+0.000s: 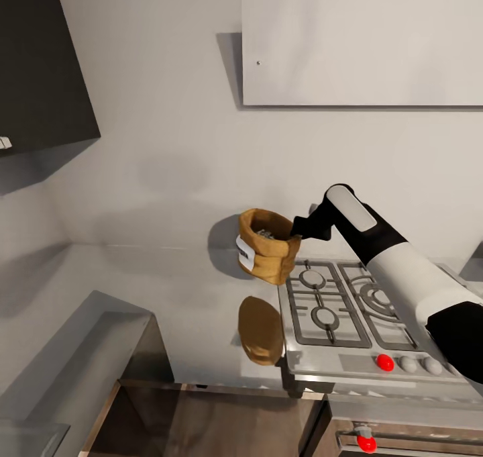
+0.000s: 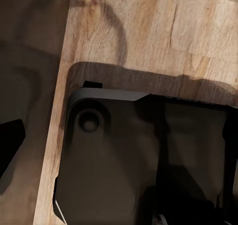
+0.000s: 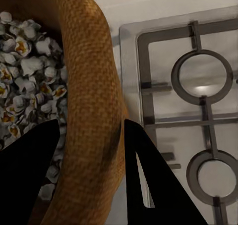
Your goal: In the kitchen, take the popcorn bag from the countertop, put it into the microwave, and heat it until the popcorn is cooked so the cooked popcorn ends up inside the bag.
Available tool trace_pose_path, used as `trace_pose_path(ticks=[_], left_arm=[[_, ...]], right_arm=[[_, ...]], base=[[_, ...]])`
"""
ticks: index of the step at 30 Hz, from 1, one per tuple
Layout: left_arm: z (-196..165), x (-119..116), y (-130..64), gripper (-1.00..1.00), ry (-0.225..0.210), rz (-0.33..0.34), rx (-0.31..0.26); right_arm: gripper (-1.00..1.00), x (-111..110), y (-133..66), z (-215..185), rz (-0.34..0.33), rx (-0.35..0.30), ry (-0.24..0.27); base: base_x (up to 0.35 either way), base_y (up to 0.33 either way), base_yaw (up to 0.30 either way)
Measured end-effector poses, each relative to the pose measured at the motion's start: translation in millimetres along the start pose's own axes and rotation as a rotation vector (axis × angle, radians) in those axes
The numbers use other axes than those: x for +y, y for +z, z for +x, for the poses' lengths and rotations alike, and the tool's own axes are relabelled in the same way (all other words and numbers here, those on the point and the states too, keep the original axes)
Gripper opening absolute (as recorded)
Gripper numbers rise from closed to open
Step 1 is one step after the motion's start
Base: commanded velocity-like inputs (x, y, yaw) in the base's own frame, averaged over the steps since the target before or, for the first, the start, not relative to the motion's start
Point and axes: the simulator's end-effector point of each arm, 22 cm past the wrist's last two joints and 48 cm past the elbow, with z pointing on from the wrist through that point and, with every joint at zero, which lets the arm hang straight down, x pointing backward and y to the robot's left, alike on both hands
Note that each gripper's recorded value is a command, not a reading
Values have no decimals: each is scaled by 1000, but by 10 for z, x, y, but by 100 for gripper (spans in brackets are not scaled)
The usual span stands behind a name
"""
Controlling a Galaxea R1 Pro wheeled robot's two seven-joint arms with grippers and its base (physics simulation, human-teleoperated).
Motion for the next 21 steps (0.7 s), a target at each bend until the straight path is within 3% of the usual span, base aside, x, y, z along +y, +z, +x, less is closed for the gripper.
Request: trace_pose_path(ticks=[10, 18, 21], left_arm=[[4, 2, -1, 100, -1, -1, 0], [3, 2, -1, 100, -1, 0, 0], [4, 2, -1, 100, -1, -1, 0]], right_arm=[[-100, 58, -43, 26, -15, 14, -46], [-100, 91, -62, 15, -26, 7, -51], [-100, 192, -162, -53, -52, -26, -71]], base=[[0, 0, 0], [0, 0, 0], [0, 0, 0]])
